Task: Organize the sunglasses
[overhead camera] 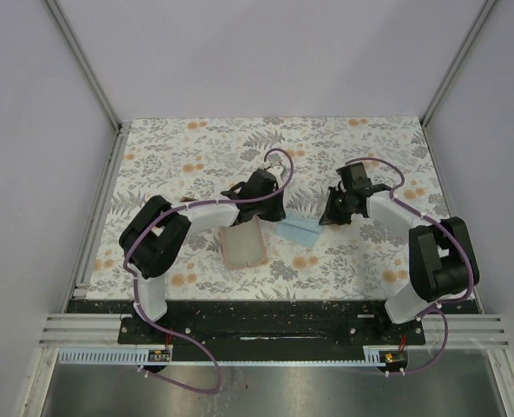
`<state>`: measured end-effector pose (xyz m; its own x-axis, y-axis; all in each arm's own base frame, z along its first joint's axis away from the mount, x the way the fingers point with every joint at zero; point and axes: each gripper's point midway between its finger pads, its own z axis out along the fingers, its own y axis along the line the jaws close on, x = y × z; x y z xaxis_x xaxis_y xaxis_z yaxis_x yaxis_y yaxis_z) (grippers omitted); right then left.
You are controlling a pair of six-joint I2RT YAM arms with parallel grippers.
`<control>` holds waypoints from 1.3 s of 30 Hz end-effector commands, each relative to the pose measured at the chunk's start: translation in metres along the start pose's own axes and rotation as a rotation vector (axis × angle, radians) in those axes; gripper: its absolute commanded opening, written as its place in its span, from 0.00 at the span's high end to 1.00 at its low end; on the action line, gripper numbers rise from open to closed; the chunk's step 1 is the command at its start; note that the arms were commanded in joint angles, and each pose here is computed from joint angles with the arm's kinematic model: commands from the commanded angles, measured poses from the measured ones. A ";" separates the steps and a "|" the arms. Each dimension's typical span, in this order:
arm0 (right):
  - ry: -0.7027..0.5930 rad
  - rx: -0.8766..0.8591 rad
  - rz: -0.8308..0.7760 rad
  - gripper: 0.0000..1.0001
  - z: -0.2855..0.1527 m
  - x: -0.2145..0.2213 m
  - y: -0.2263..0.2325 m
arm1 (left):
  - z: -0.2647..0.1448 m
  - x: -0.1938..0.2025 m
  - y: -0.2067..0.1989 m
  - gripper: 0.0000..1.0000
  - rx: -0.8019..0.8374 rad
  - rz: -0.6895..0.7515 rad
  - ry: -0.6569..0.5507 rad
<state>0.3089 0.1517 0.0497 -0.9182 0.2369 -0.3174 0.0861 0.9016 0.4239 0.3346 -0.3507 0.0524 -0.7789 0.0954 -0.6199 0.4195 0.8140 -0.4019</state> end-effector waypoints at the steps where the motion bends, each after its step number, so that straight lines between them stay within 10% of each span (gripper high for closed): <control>1: -0.111 0.057 -0.026 1.00 -0.011 -0.038 0.004 | 0.003 -0.039 -0.010 1.00 0.014 0.026 -0.111; 39: 0.011 -0.040 -0.014 1.00 0.002 0.000 0.010 | 0.001 -0.023 -0.005 1.00 0.035 0.069 -0.205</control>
<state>0.3107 0.1544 0.0383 -0.9319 0.2272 -0.2826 0.0933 0.9033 0.4187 0.3434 -0.3529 0.0349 -0.7083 0.0698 -0.7024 0.4521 0.8091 -0.3754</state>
